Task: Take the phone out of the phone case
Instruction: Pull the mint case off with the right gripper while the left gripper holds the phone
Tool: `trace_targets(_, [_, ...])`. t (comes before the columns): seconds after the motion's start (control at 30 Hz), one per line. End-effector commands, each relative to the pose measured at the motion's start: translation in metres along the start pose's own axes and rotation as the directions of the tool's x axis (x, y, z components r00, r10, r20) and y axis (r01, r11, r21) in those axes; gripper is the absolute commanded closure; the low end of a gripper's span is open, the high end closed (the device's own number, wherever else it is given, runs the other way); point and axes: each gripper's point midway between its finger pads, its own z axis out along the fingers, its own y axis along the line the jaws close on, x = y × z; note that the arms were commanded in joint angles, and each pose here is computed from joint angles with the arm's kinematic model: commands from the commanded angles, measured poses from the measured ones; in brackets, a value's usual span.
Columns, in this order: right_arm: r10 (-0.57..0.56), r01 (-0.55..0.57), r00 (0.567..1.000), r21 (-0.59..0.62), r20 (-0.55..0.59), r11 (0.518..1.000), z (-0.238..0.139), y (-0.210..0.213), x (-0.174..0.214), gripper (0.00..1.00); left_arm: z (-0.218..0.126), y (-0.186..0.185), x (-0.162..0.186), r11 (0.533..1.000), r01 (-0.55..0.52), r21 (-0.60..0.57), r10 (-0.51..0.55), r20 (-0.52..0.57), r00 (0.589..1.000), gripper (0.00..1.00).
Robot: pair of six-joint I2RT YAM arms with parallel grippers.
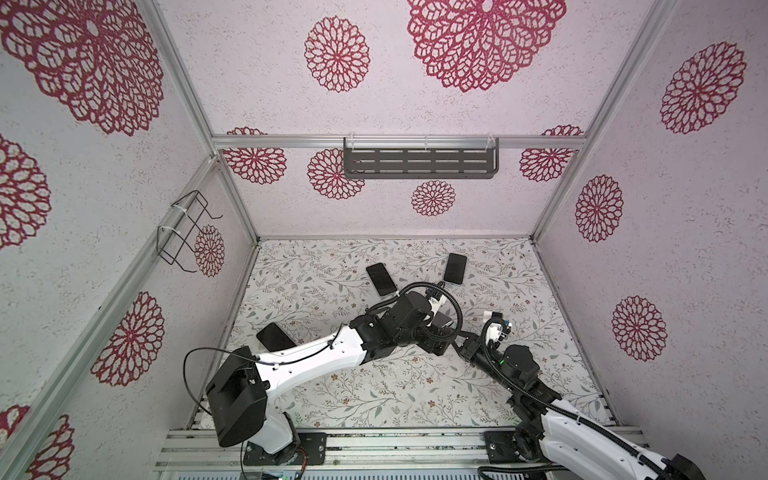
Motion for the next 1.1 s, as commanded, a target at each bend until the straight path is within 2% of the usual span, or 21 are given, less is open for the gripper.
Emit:
trace_targets(0.0, [-0.002, 0.007, 0.998, -0.097, 0.060, 0.995, -0.003, 0.026, -0.014, 1.00, 0.005, 0.007, 0.006, 0.997, -0.058, -0.053, 0.056, -0.026, 0.998, 0.16])
trace_targets(0.2, [0.005, -0.001, 0.999, -0.070, 0.054, 0.998, -0.006, 0.014, -0.009, 1.00, 0.015, 0.013, 0.014, 0.995, -0.066, -0.074, 0.063, -0.042, 0.997, 0.19])
trace_targets(0.47, [0.013, -0.011, 0.999, -0.047, 0.037, 0.999, -0.008, 0.002, -0.002, 1.00, 0.033, 0.012, 0.027, 0.996, -0.067, -0.052, 0.062, -0.089, 0.994, 0.25])
trace_targets(0.63, [0.016, -0.014, 0.999, -0.041, 0.033, 0.999, -0.010, -0.002, 0.000, 1.00, 0.041, 0.010, 0.030, 0.998, -0.059, -0.034, 0.056, -0.083, 0.995, 0.26])
trace_targets(0.73, [0.017, -0.015, 0.999, -0.044, 0.031, 0.999, -0.011, -0.002, 0.001, 1.00, 0.044, 0.018, 0.032, 0.995, -0.065, -0.079, 0.057, -0.090, 0.994, 0.33])
trace_targets(1.07, [0.016, -0.016, 1.000, -0.030, 0.008, 0.999, -0.012, -0.008, 0.007, 1.00, 0.055, 0.025, 0.037, 0.991, -0.075, -0.109, 0.063, -0.110, 0.992, 0.48])
